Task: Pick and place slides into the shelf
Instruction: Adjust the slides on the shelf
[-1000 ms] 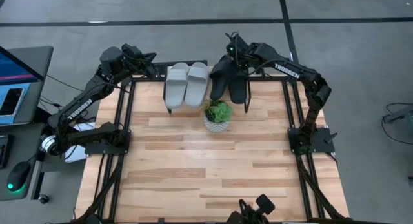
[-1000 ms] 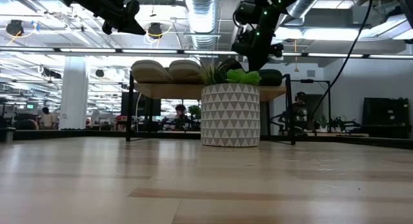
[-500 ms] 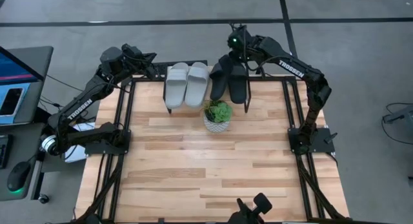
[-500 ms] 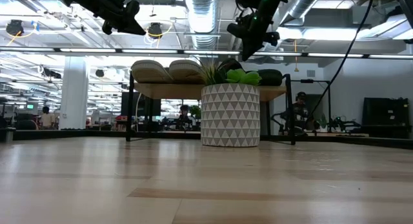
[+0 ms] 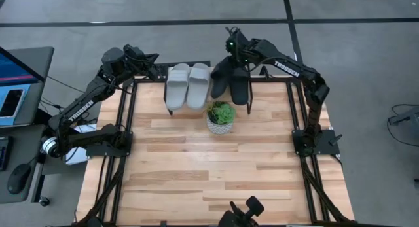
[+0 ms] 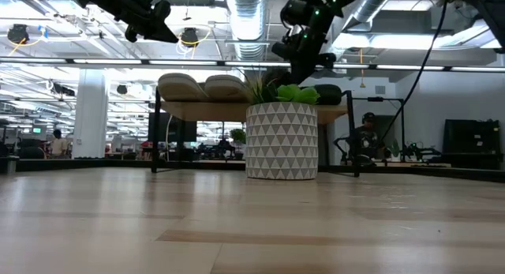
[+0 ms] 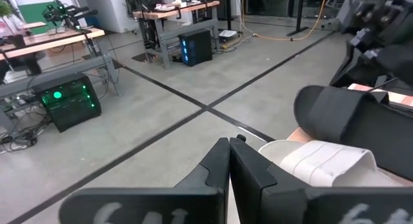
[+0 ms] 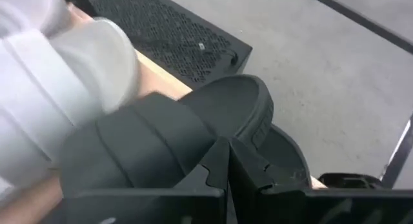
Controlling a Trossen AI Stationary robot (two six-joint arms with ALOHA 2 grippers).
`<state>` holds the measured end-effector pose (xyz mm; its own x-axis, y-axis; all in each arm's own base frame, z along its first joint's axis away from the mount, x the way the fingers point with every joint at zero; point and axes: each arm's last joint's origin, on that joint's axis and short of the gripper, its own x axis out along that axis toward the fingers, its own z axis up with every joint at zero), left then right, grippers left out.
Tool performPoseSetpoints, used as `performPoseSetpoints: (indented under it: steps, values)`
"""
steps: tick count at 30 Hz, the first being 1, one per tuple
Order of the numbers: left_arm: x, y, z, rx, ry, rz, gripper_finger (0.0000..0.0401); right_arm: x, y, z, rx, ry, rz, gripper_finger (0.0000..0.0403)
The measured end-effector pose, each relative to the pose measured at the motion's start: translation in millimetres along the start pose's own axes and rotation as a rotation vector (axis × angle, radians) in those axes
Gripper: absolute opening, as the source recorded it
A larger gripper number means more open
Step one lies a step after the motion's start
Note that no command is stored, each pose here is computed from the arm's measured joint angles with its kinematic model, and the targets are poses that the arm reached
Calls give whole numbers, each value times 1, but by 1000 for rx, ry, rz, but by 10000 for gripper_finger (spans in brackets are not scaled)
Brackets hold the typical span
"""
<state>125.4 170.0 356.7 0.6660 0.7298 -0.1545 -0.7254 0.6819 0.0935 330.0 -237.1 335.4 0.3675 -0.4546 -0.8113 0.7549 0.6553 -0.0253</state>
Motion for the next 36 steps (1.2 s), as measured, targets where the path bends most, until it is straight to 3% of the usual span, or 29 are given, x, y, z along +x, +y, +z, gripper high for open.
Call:
performPoseSetpoints:
  steps: [5,21,36]
  values:
    - [0,0,0,0,0,0,0,11,3,2,-1,-7,34,0]
    - [0,0,0,0,0,-1,0,6,18,7,-69,-42,144,0]
    - [0,0,0,0,-1,-1,0,-1,23,6,-91,-53,122,0]
